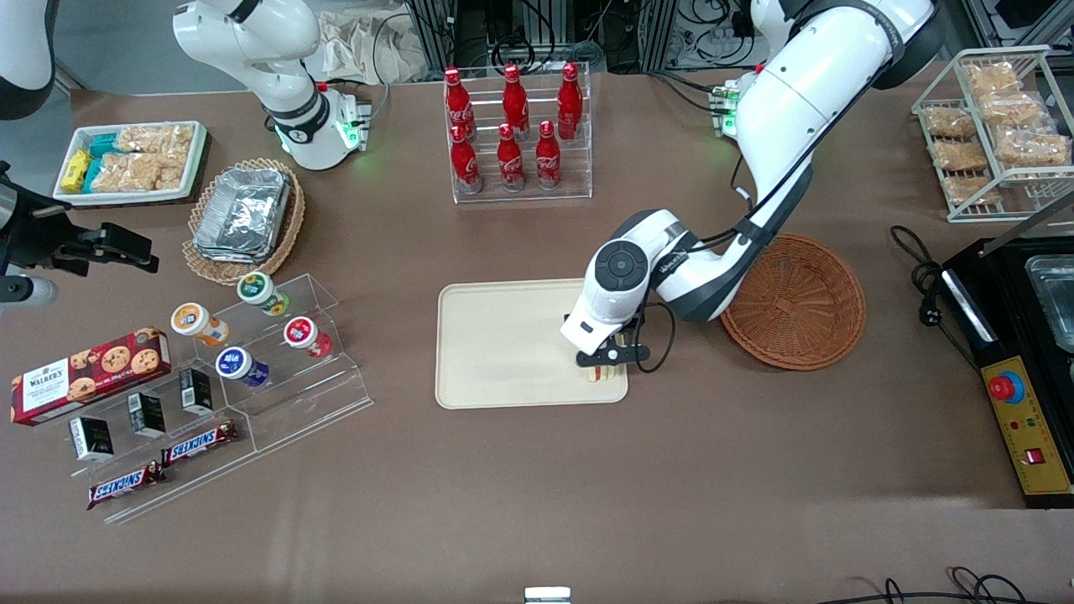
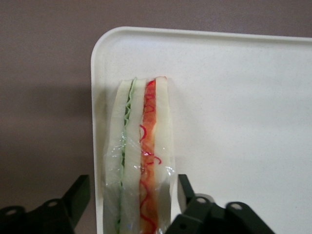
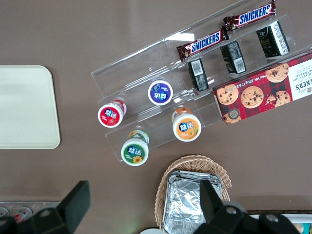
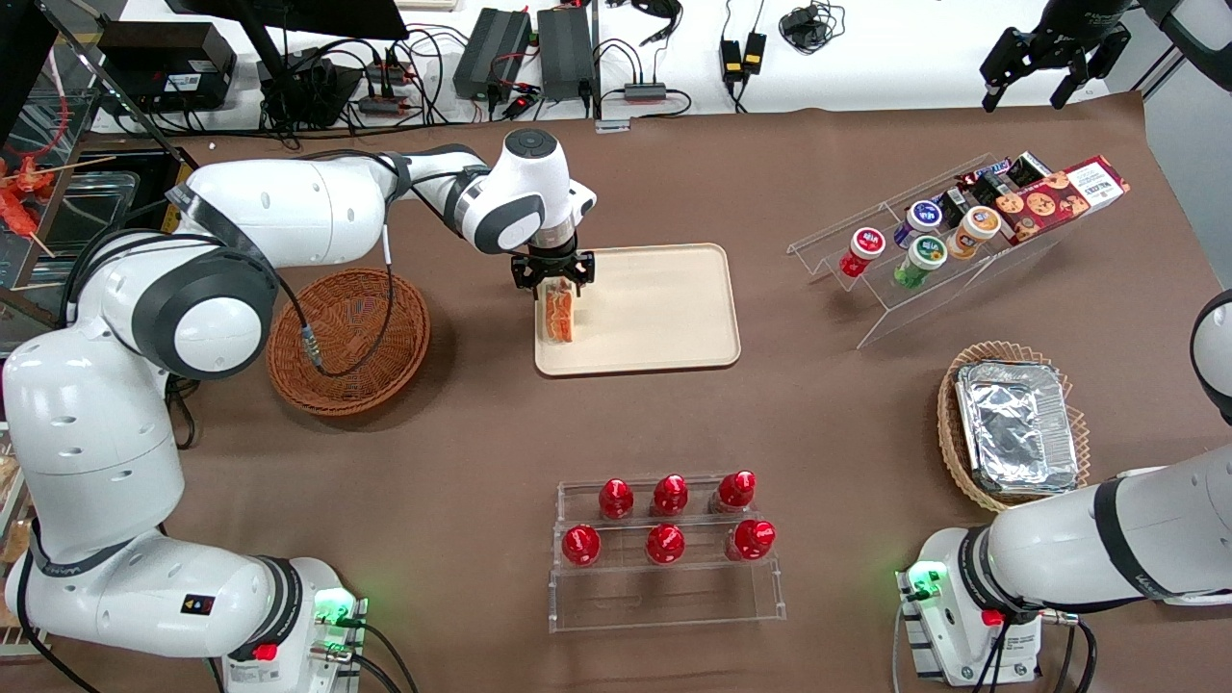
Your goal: Place sandwich from basket to tray
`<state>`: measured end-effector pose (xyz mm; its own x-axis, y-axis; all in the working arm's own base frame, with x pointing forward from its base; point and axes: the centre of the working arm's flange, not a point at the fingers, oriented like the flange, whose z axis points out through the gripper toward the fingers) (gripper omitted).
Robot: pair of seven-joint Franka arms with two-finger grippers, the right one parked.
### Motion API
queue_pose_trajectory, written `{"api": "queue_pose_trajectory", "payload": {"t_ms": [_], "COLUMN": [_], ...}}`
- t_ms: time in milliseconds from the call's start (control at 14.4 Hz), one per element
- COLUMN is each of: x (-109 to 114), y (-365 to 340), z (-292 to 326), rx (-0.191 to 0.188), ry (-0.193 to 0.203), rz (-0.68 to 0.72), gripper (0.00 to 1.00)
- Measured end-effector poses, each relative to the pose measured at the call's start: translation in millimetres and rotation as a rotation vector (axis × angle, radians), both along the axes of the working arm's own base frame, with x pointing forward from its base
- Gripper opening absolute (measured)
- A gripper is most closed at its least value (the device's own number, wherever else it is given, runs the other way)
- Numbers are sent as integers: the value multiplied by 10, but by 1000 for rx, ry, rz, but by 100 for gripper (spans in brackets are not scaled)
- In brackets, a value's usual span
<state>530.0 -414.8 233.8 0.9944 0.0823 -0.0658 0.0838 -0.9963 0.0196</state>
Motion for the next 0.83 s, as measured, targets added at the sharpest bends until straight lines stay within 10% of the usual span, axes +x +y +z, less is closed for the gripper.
{"api": "queue_pose_trajectory", "payload": {"t_ms": [487,835], "x": [86,291], "y": [-7,171], "z": [116,1051], "rx": [-9,93], "ry": [-18,-37], "rz": [9,54], "gripper": [100,100]}}
